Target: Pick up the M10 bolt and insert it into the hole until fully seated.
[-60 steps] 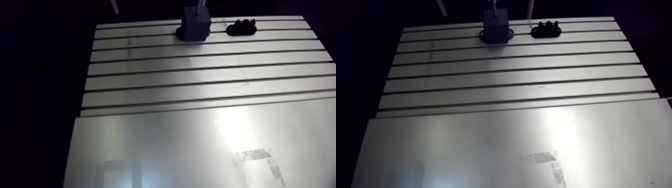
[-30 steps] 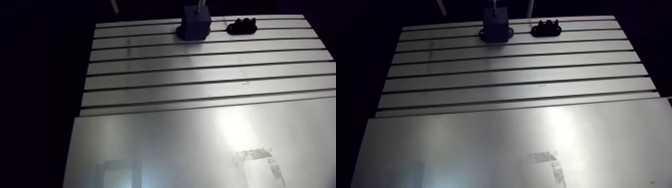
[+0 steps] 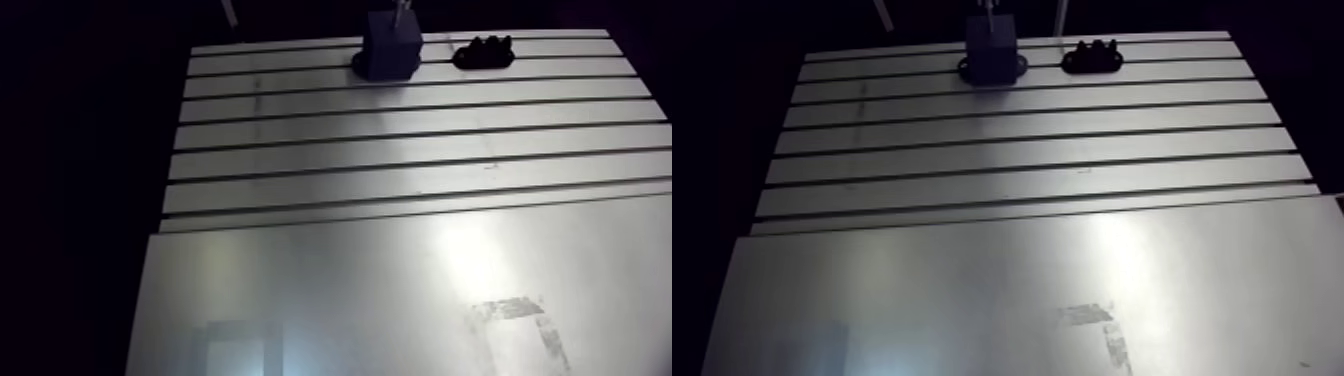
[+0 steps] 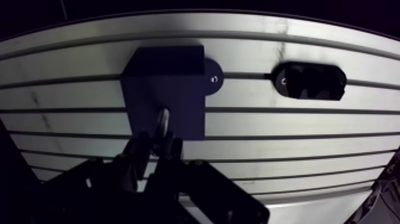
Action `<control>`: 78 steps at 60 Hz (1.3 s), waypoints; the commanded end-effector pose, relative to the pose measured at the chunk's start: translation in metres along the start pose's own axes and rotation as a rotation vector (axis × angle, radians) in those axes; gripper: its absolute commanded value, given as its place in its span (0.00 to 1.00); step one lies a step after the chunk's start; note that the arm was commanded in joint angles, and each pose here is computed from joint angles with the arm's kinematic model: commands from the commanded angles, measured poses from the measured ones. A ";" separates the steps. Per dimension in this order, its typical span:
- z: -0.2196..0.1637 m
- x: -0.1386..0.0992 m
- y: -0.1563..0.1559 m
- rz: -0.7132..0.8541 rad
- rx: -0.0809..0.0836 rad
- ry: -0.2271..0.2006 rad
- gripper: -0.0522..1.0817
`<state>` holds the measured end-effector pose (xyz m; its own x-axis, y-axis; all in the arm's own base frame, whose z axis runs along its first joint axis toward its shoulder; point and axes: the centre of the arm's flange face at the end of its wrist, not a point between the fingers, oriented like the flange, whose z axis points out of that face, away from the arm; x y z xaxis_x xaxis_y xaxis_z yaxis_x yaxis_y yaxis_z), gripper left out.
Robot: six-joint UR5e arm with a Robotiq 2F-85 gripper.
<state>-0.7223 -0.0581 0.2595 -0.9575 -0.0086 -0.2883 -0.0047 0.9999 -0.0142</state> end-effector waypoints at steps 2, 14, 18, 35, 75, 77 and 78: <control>0.002 0.000 -0.001 -0.001 -0.001 -0.003 1.00; 0.004 0.000 -0.001 -0.001 -0.002 -0.003 1.00; 0.003 0.001 -0.001 -0.001 -0.002 -0.002 1.00; 0.006 0.001 -0.001 0.000 -0.002 -0.004 0.98; 0.000 0.000 0.003 0.009 -0.036 0.015 0.05; -0.001 0.000 0.003 0.009 -0.036 0.016 0.05; -0.001 0.000 0.003 0.009 -0.036 0.016 0.05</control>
<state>-0.7228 -0.0559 0.2583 -0.9614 -0.0012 -0.2752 -0.0073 0.9997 0.0212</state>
